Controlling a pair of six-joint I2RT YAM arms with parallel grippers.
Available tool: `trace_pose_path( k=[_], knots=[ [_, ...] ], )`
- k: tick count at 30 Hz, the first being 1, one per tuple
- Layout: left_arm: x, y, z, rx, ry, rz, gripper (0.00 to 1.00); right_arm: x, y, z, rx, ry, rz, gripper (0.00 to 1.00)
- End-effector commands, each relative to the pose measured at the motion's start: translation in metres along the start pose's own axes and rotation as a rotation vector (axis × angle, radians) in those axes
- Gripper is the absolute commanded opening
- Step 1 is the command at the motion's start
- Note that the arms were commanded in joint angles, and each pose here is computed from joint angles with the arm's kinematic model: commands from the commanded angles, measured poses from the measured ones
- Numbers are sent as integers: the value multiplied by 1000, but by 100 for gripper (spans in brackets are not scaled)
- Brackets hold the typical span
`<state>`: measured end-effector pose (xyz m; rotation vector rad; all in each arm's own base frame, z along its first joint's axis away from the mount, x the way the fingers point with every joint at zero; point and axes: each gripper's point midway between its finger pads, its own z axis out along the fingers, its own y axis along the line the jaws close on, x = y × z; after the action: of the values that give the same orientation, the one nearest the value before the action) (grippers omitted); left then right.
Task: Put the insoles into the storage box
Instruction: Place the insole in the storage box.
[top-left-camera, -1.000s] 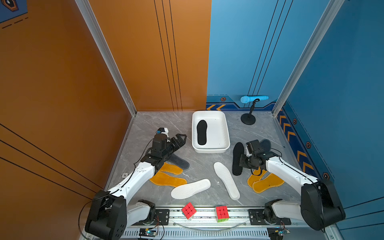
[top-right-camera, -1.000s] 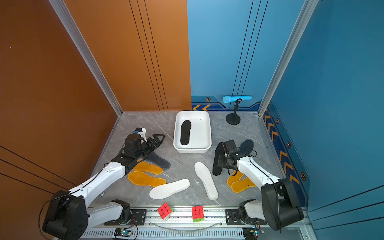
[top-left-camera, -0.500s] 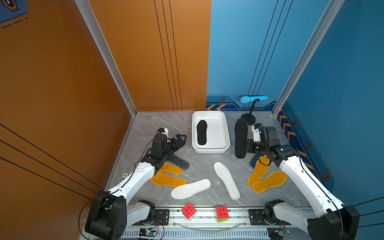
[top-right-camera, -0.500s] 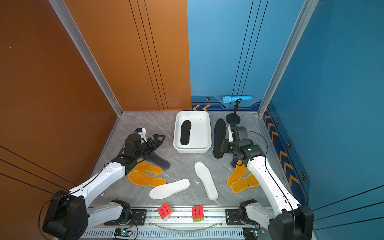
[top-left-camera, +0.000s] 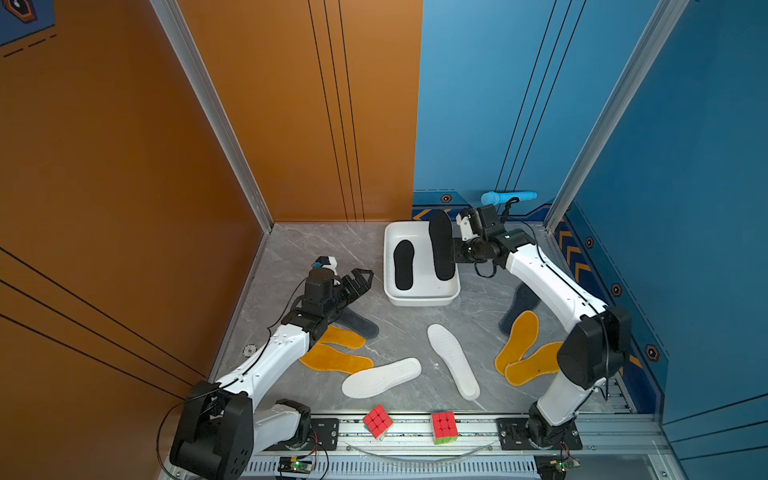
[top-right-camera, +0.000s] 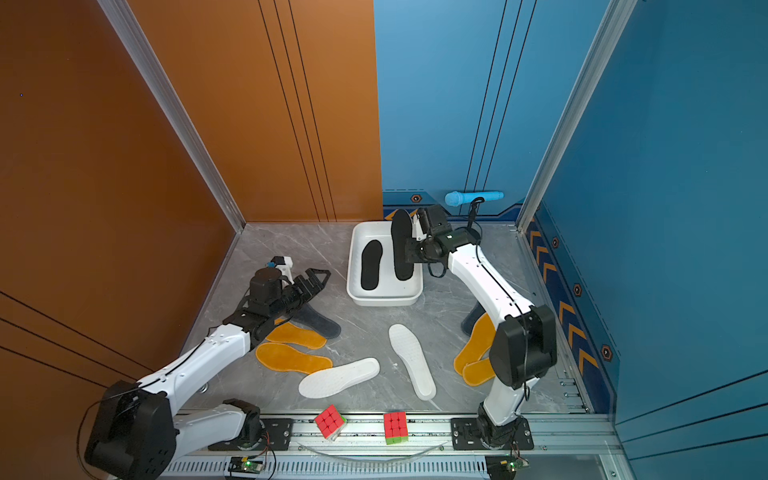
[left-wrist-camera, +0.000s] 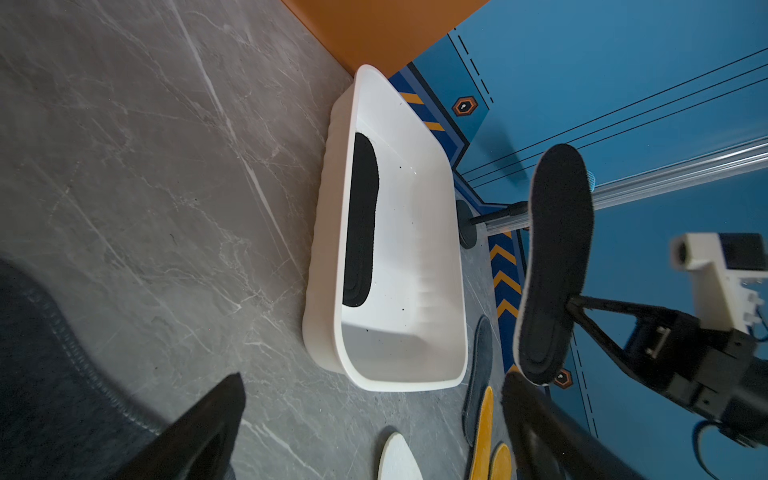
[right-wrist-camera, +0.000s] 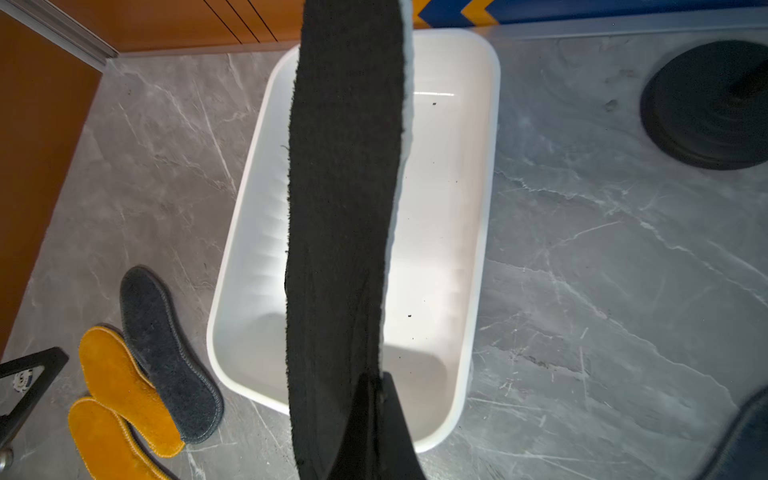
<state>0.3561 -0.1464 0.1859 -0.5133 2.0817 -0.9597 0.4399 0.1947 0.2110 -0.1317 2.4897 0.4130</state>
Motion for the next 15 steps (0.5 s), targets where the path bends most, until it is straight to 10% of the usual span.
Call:
trace_pose_path(
  k=[1, 15],
  knots=[
    [6, 3, -5, 1, 23, -11, 98, 10, -6, 34, 49, 89, 35, 0],
    [3, 7, -11, -18, 23, -3, 98, 34, -24, 128, 113, 260, 48, 0]
  ],
)
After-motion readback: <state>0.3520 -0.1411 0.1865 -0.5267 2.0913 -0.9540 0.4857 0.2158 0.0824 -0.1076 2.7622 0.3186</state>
